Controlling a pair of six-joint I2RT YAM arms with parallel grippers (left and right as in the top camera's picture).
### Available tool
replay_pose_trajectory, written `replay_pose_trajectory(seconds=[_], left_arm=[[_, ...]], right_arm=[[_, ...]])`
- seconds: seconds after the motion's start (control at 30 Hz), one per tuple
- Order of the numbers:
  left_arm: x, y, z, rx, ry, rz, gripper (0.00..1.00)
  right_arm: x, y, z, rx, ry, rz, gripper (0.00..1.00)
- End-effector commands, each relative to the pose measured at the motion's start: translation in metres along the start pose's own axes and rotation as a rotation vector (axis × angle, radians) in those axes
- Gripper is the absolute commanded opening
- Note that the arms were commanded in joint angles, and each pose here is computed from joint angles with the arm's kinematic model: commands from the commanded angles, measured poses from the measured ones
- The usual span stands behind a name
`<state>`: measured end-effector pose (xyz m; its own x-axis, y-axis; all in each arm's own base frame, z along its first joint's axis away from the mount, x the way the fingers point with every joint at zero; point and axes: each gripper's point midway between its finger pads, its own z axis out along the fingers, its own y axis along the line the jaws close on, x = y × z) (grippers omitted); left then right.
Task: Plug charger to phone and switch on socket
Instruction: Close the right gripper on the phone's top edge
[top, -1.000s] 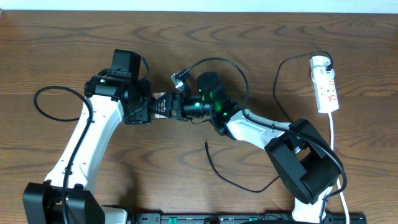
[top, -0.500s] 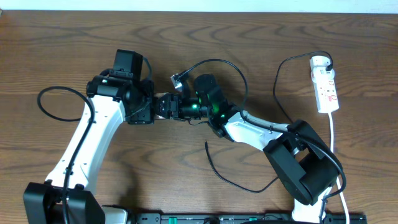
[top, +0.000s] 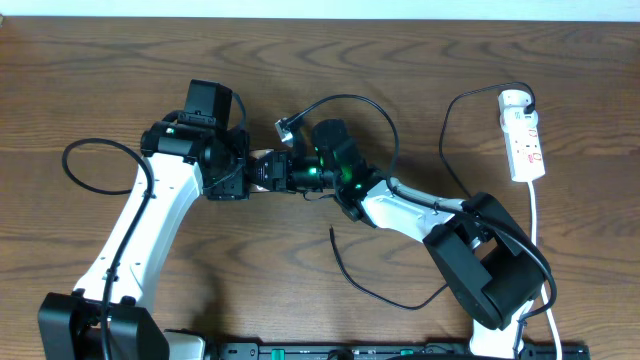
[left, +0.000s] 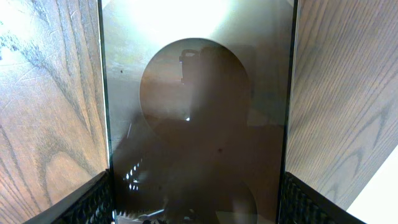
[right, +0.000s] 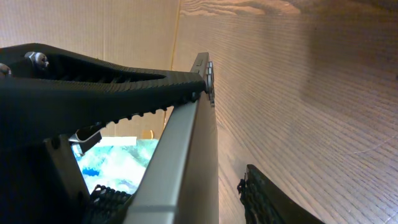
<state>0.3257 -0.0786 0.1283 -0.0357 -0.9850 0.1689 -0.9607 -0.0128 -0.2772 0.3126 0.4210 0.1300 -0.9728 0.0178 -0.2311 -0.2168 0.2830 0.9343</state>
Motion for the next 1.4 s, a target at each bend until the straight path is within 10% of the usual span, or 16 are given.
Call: replay_pose_trajectory(seconds=[0.0, 0.7, 1.0, 1.17, 1.37], left_arm=[[0.001, -0.008, -0.008, 0.030, -0.008, 0.021, 0.07], [-0.004, -0.008, -0.007, 0.032, -0.034, 0.059, 0.07], [-0.004, -0.008, -0.007, 0.032, -0.034, 0.059, 0.08], [-0.004, -0.008, -0.007, 0.032, -0.035, 0.081, 0.73], [-0.007, -0.017, -0.010, 0.067, -0.028, 0.153, 0.90]], right_arm=[[-0.001, 0.003, 0.003, -0.006, 0.004, -0.016, 0.37], [0.001, 0.004, 0.003, -0.011, 0.013, -0.012, 0.01], [0.001, 0.004, 0.003, -0.011, 0.013, -0.012, 0.01], [-0.001, 0.003, 0.002, -0.010, 0.007, -0.011, 0.01], [-0.016, -0.002, -0.009, -0.014, -0.017, -0.006, 0.01]])
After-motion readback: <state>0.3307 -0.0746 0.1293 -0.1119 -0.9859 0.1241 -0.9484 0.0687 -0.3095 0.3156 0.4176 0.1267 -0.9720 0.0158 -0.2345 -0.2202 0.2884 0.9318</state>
